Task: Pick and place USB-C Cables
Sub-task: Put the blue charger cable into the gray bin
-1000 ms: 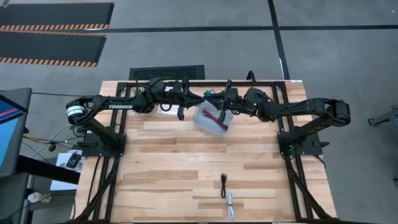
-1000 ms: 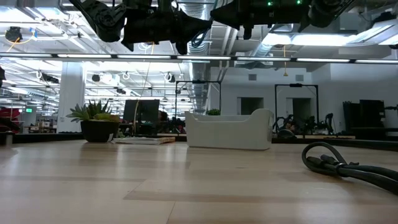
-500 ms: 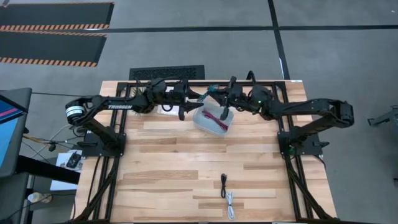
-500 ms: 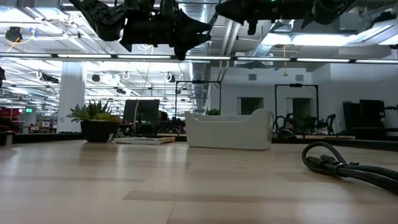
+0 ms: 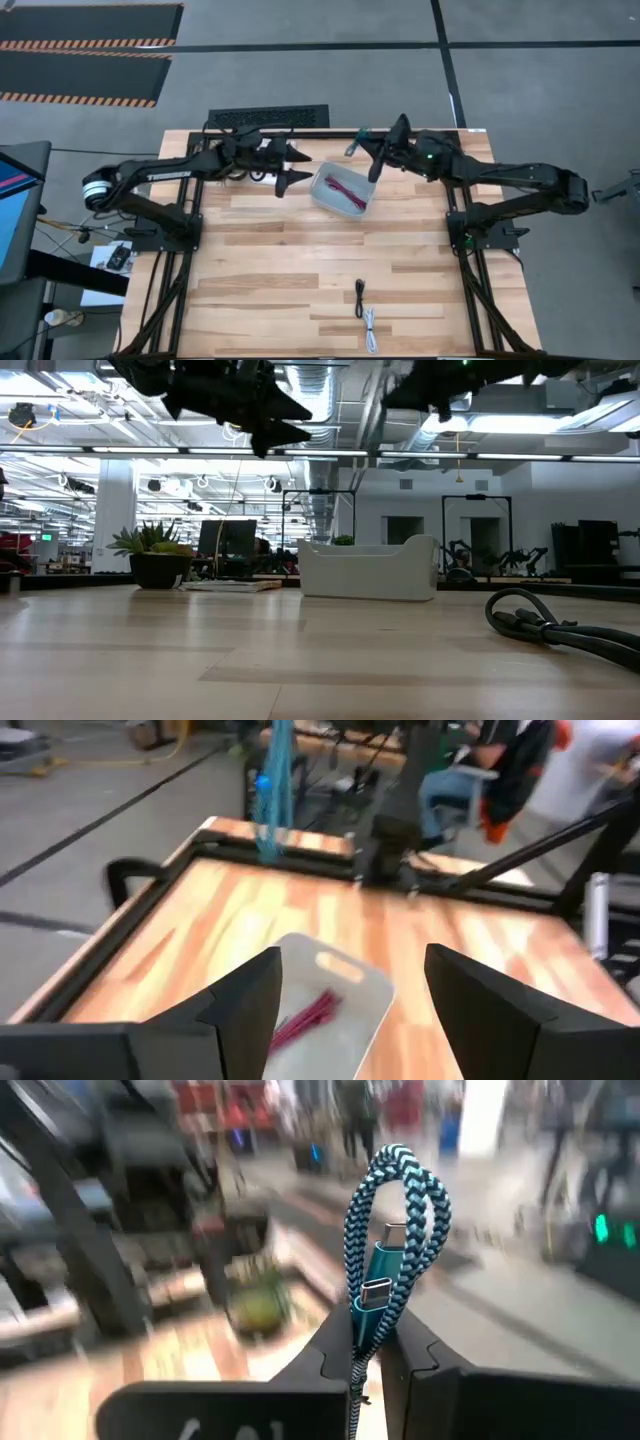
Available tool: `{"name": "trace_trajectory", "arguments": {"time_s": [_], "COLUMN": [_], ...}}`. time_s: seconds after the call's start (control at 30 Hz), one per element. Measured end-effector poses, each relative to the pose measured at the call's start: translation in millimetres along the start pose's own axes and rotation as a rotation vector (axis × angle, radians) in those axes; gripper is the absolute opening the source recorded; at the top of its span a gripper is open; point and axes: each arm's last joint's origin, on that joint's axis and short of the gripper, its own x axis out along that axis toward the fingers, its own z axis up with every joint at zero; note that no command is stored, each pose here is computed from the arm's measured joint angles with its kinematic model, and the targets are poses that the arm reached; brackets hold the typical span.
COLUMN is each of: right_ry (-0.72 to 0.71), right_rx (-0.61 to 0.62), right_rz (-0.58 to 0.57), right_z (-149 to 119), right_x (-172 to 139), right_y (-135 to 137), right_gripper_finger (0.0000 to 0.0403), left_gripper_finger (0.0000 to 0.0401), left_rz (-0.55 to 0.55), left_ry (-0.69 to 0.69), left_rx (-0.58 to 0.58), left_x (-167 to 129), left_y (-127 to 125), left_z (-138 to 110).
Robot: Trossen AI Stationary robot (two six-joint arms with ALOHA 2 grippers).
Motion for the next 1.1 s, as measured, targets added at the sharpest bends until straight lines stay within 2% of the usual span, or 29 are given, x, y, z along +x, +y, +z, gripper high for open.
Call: {"name": "trace_trajectory", "arguments": {"time_s": [0.2, 0.47, 0.87, 1.1], "right_ry": [0.242, 0.445, 0.766, 0.848], "right_rx": [0.042, 0.045, -0.130, -0.118], "right_rz": [-0.056, -0.055, -0.038, 0.020], "right_z": [-36, -82, -83, -101], "right_x": [15, 46, 91, 114], "right_y": [5, 21, 51, 57], "right_gripper_finger": [0.0024, 0.0024, 0.0024, 0.0027], "left_gripper_finger": [0.0220, 0.0213, 0.0213, 0.0213], "left_rz": [0.040, 0.022, 0.048, 0.120], "left_ry": [0.029, 0.074, 0.044, 0.079], "left_rx": [-0.007, -0.006, 0.006, 0.055], "left_x": [-18, -26, -39, -52], "left_y": [-8, -15, -19, -21], "left_z": [5, 4, 11, 12]}}
